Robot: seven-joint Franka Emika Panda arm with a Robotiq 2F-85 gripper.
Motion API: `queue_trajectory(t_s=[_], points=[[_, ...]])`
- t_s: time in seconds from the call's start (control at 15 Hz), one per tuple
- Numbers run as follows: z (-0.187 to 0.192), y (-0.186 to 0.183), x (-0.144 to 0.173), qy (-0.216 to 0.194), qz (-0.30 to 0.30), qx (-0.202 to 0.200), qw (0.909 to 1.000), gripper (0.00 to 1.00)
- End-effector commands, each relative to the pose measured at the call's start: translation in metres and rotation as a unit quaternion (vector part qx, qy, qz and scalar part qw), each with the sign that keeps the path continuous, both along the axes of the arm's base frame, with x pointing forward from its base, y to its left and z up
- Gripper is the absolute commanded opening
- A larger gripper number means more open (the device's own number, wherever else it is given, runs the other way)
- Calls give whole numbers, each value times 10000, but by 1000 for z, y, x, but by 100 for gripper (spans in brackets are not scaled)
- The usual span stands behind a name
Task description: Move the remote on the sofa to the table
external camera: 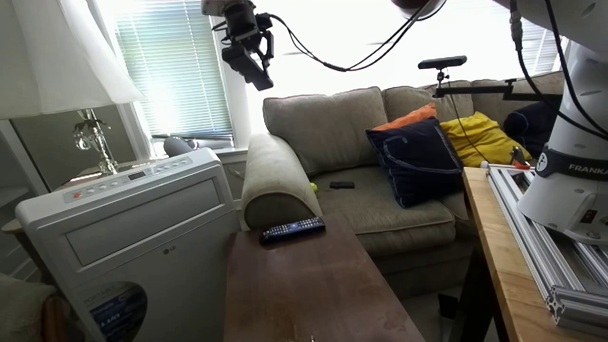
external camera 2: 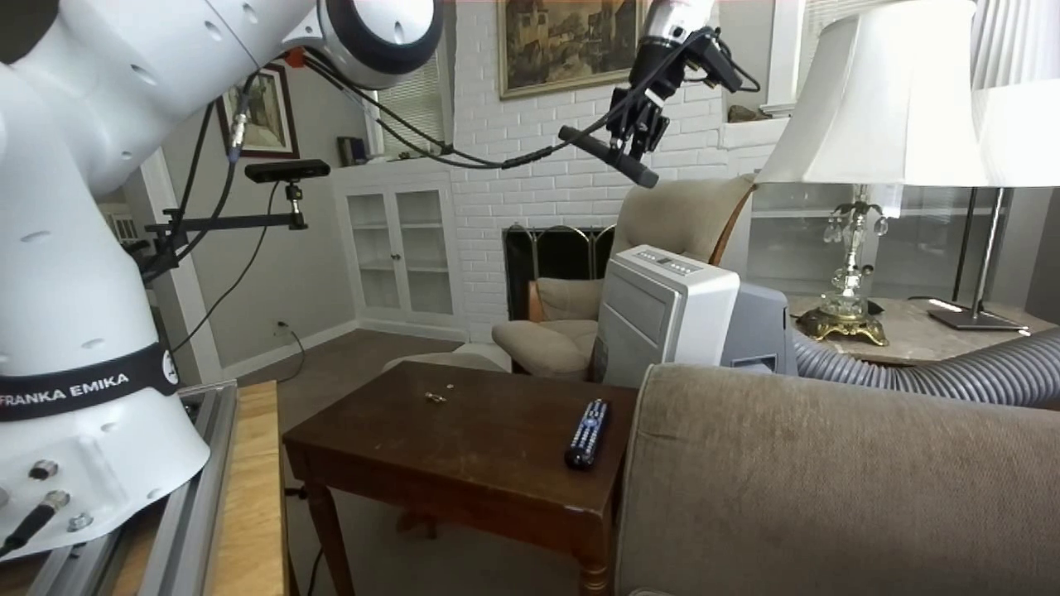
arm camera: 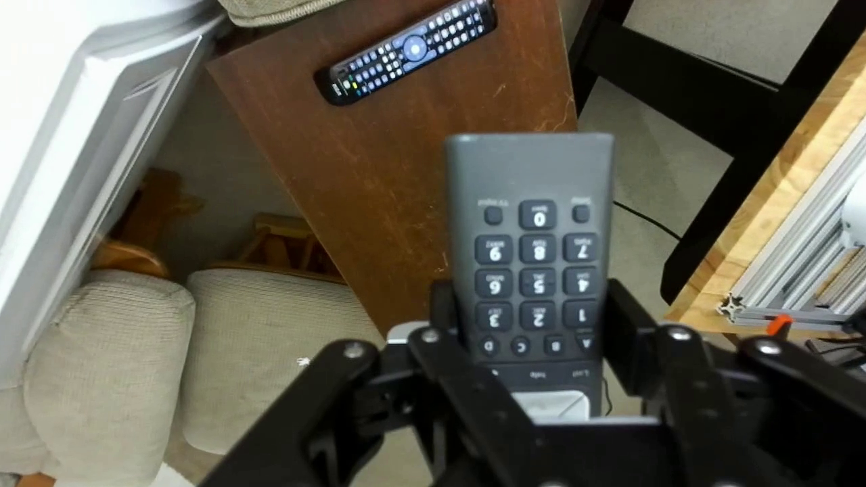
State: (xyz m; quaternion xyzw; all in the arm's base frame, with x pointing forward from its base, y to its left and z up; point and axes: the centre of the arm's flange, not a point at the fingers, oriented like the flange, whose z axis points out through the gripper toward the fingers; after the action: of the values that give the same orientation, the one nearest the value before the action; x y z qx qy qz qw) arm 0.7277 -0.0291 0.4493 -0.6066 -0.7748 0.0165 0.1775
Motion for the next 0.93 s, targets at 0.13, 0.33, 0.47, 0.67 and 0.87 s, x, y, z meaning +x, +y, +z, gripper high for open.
queue_trajectory(t_s=[0.13,0.33,0.47,0.67,0.87], points=[[-80,66,-52,398,405,-465,9973,28],[-111,93,-57,571,626,-659,9942,28],[-128,107,-61,692,796,-780,9914,28],[-153,124,-65,866,1006,-932,9868,28],[-176,144,-69,689,1214,-712,9876,28]])
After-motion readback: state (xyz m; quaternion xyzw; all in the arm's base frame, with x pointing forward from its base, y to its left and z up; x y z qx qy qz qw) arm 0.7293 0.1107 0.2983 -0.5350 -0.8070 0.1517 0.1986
